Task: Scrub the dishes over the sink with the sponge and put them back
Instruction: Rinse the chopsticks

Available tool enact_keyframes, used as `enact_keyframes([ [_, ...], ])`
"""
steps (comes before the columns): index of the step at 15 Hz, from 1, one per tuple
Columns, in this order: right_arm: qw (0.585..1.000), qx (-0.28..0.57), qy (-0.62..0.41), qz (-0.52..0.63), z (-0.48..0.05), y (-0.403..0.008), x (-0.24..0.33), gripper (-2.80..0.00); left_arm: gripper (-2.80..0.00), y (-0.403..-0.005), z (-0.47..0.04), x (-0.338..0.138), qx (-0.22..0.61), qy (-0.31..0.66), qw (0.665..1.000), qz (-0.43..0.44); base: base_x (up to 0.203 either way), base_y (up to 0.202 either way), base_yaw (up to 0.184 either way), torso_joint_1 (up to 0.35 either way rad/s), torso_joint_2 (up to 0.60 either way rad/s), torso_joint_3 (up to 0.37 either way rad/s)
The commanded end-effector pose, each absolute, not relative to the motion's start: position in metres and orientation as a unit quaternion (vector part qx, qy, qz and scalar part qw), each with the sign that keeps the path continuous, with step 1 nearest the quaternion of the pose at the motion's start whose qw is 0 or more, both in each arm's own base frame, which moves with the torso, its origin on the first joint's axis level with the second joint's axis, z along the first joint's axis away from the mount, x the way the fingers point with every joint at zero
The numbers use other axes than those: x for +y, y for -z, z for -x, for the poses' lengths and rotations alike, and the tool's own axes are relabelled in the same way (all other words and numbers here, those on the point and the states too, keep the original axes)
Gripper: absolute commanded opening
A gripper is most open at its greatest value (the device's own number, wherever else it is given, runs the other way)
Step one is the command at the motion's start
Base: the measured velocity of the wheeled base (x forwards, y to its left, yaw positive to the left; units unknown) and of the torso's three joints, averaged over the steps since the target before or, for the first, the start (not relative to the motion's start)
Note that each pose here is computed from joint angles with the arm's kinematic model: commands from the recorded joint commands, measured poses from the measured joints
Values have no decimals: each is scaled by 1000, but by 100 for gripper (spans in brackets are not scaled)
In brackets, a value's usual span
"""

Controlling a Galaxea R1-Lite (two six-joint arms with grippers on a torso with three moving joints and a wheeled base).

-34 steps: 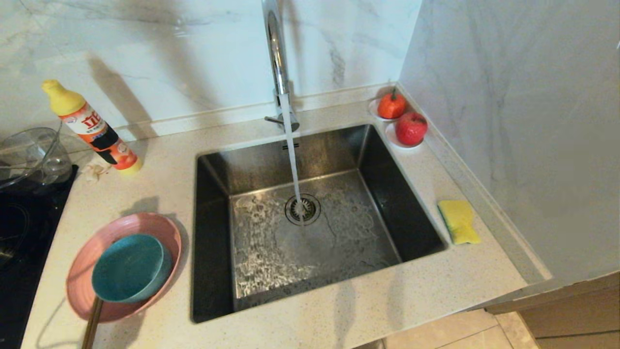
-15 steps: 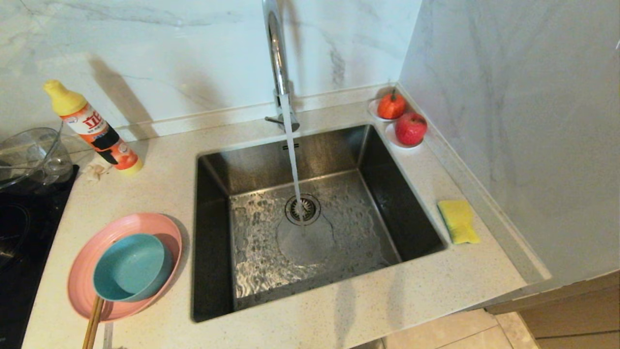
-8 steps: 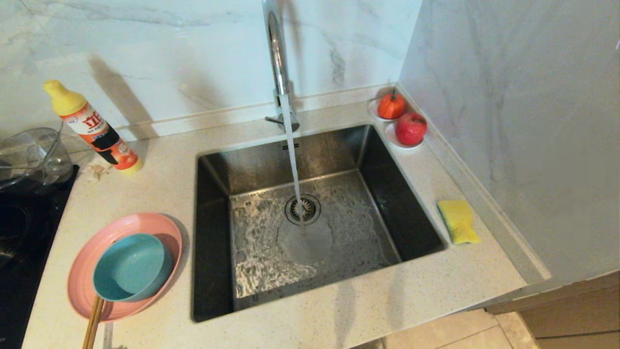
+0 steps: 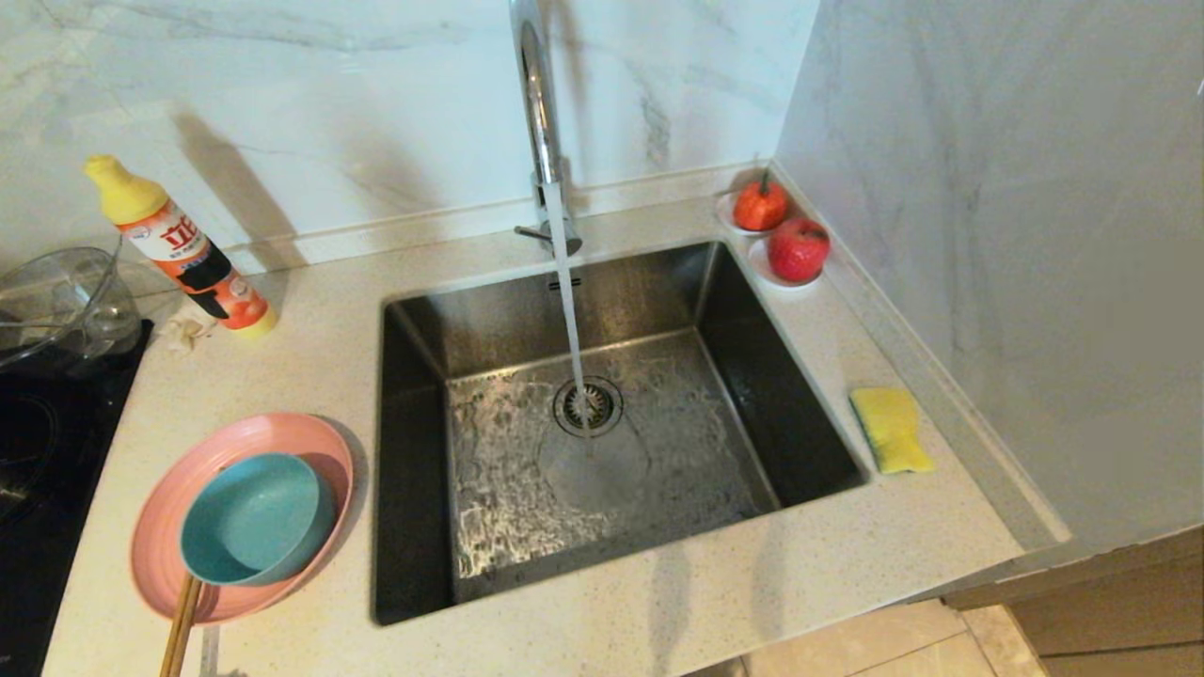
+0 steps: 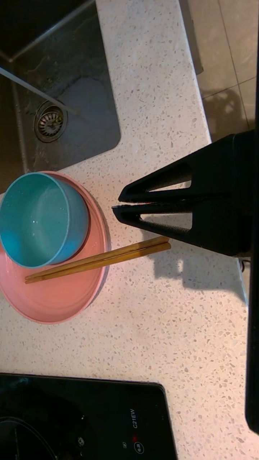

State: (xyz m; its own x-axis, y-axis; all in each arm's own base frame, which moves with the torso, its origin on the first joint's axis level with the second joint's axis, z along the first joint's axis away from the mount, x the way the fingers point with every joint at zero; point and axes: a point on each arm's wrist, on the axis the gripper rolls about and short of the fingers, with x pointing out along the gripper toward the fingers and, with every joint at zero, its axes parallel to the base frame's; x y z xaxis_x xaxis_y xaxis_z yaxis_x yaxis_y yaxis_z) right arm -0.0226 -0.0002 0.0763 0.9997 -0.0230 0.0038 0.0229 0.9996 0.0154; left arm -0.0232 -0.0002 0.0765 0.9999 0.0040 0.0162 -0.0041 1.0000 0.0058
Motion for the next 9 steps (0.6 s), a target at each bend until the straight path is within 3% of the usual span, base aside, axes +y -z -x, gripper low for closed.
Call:
enact_keyframes([
  [1, 1000, -2, 11, -8, 23, -76, 0, -280, -280, -77, 23, 0, -5, -2, 1000, -3, 0, 0, 0, 0, 0, 0],
  [9, 1000, -2, 11, -8, 23, -76, 0, -280, -280, -77, 23, 0, -5, -3, 1000, -5, 0, 0, 0, 0, 0, 0],
])
